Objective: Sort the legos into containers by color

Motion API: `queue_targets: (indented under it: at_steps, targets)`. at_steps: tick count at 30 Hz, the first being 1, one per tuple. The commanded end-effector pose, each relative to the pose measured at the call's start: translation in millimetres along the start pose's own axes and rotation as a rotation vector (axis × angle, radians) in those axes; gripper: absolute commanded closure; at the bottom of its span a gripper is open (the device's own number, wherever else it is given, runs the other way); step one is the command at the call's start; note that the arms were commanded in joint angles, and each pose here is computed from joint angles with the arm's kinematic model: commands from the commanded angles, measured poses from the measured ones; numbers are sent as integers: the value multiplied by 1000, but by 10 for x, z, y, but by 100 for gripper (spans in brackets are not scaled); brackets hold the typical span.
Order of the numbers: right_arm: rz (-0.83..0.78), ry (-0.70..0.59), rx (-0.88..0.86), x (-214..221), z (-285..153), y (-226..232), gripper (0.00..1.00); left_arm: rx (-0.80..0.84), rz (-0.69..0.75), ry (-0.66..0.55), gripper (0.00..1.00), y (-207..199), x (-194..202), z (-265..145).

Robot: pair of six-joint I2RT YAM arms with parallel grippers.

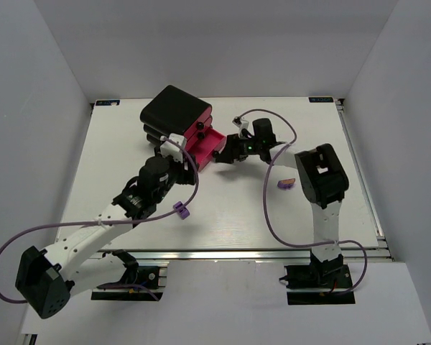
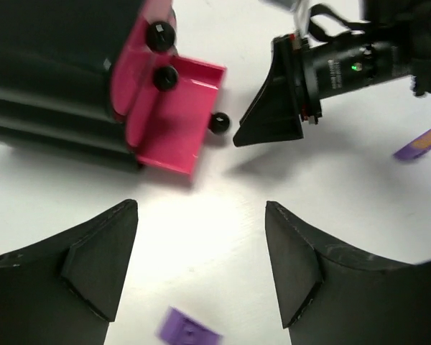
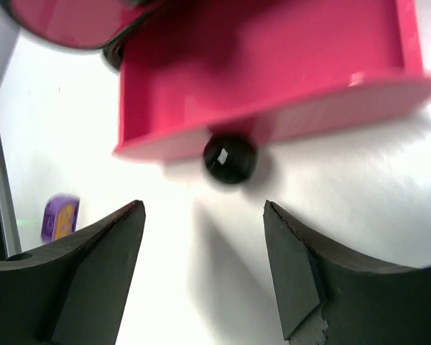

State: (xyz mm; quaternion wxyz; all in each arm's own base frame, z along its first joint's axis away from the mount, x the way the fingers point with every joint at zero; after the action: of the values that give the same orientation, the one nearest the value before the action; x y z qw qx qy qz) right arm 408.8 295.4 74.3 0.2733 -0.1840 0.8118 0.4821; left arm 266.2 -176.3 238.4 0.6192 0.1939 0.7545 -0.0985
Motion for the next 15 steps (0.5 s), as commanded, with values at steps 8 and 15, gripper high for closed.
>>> queue_targets:
  at_steps: [8, 15]
  targets:
    - [-359, -85, 258, -211, -1018, 375, 18, -194, -569, 402, 14, -185, 546, -3]
    - [-295, -128, 376, -293, -1566, 458, 24, -516, -677, 685, 6, -159, 1119, 36]
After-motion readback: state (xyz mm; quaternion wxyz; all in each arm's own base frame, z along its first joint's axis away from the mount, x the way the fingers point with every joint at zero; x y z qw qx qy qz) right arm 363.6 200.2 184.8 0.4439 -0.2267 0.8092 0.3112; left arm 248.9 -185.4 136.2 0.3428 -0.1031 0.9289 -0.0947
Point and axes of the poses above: each gripper's point midway between its finger pads, its own z axis out along the fingers, its own y axis along the line the jaws close on, x = y × z, the point moved 4 cm from there along -z, back along the fingers, and after that the axes turned 7 degrees about z, right-handed, at the moved point
